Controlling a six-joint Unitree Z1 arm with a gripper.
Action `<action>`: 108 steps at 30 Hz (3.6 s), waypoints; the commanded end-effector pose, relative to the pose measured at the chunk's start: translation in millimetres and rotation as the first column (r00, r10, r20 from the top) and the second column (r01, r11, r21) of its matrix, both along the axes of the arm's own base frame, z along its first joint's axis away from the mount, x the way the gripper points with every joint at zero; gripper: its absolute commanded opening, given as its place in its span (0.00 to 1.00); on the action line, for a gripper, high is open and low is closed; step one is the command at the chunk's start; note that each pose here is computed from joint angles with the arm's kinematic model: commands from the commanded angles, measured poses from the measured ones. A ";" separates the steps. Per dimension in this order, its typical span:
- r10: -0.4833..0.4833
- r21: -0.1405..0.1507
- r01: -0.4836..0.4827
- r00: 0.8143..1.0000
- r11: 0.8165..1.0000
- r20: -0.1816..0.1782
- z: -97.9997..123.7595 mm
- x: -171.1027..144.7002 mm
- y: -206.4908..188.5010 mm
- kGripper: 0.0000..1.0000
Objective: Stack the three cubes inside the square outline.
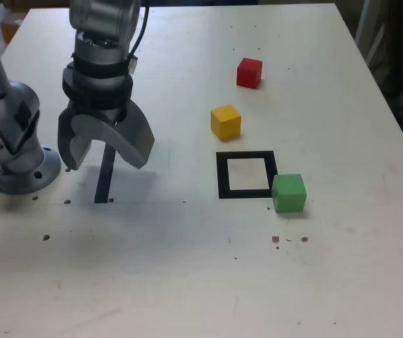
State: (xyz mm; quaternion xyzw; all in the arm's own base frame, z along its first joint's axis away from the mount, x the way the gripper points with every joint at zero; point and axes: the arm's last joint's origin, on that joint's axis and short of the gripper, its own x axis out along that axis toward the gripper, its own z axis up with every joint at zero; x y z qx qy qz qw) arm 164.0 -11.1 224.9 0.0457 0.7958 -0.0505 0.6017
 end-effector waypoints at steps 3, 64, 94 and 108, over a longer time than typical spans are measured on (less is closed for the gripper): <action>0.006 0.001 -0.006 1.000 1.000 -0.009 -0.1 0.2 -0.1 0.99; -0.077 0.108 0.062 0.987 0.992 0.140 110.6 132.5 164.1 1.00; -0.144 0.073 0.143 0.990 0.987 0.011 22.1 213.2 236.7 0.88; -0.157 0.056 0.157 0.988 0.986 0.004 -1.5 224.0 242.4 0.83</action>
